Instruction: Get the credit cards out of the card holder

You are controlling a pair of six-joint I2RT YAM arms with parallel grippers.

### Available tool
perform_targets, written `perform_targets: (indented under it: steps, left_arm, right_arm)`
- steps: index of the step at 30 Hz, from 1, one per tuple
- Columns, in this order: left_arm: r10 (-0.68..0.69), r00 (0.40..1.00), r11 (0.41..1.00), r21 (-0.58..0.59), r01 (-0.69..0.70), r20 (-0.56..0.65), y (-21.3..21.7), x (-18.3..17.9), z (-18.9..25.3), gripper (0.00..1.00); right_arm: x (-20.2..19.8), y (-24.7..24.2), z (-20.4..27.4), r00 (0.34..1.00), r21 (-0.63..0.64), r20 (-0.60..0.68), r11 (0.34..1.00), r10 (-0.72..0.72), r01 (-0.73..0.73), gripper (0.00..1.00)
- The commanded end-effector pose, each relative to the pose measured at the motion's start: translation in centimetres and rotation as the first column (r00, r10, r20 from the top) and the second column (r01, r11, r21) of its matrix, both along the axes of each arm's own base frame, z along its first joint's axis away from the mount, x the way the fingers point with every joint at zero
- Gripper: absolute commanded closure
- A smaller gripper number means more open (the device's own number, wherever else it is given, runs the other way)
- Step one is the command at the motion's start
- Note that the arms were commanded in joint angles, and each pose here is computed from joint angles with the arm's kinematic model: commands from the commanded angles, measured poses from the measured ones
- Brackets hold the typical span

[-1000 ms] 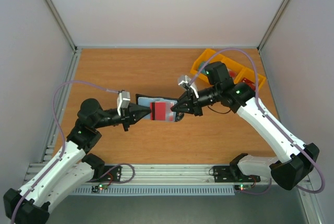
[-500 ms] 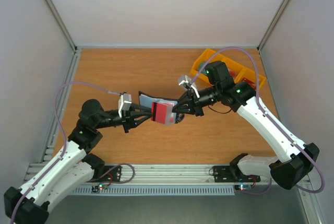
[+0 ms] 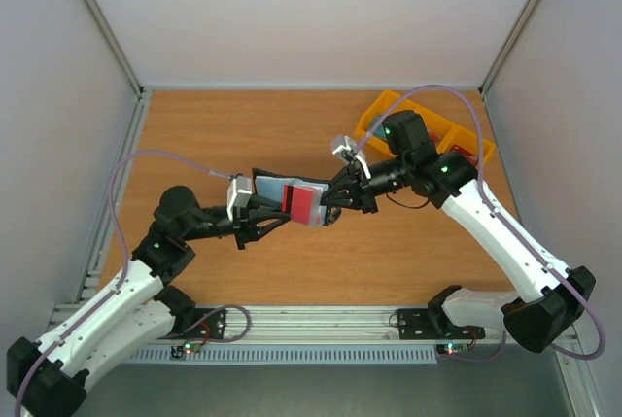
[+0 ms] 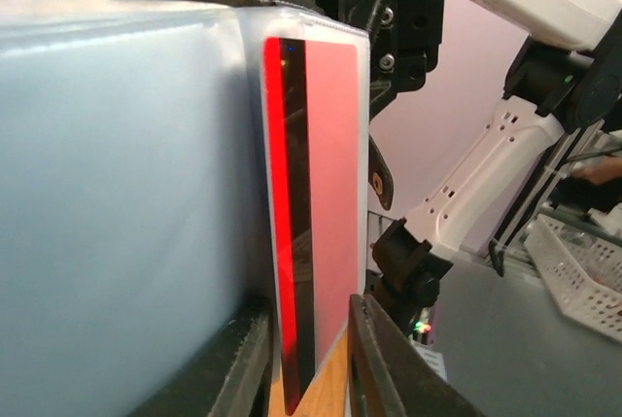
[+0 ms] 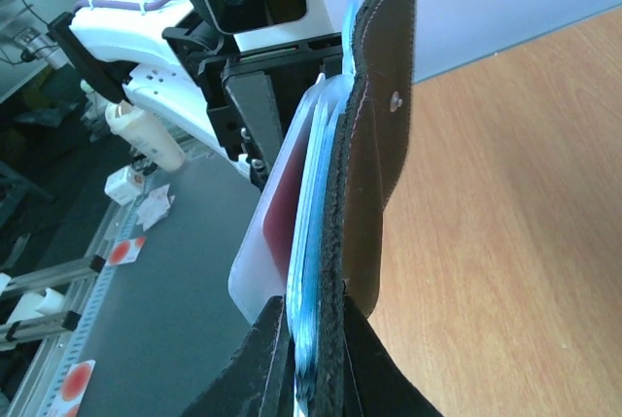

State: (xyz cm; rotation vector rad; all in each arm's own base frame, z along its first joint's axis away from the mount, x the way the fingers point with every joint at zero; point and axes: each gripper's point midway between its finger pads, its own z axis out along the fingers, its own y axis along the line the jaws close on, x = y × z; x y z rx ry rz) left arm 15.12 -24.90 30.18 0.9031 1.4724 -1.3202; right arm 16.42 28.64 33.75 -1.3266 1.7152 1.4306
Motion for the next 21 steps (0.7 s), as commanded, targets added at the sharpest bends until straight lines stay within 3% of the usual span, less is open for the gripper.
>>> perform_targets:
  steps: [1,3,4,11,17,21]
  left_arm:
    - [0.02,0.999,0.999,-0.031,-0.018,0.05,0.0,0.3,1.4,0.86]
    - [0.025,0.998,0.999,-0.028,-0.024,0.053,0.1,0.2,1.5,0.98]
    - [0.029,0.998,0.999,-0.026,-0.028,0.052,0.2,0.2,1.5,1.0]
    - [0.057,0.998,0.998,-0.014,-0.057,0.024,0.9,0.3,1.5,1.0]
    - [0.188,0.982,0.982,0.015,-0.187,-0.034,2.6,2.3,0.2,1.0]
    - [0.284,0.958,0.959,0.03,-0.283,-0.046,3.8,3.7,-0.6,1.0]
  right_arm:
    - [-1.4,0.3,2.3,0.996,0.069,0.042,0.995,0.073,-0.076,0.99]
    - [-1.6,0.1,2.3,0.996,0.065,0.05,0.995,0.073,-0.076,0.99]
    - [-1.7,0.0,2.2,0.996,0.061,0.055,0.995,0.07,-0.073,0.99]
    - [-1.1,-1.2,1.0,0.998,0.001,0.056,1.0,0.015,-0.015,0.99]
    - [1.1,-2.8,0.5,0.996,-0.001,0.004,0.996,-0.094,0.094,0.99]
    - [2.8,-3.2,-1.8,0.979,-0.095,-0.06,0.978,-0.194,0.188,0.99]
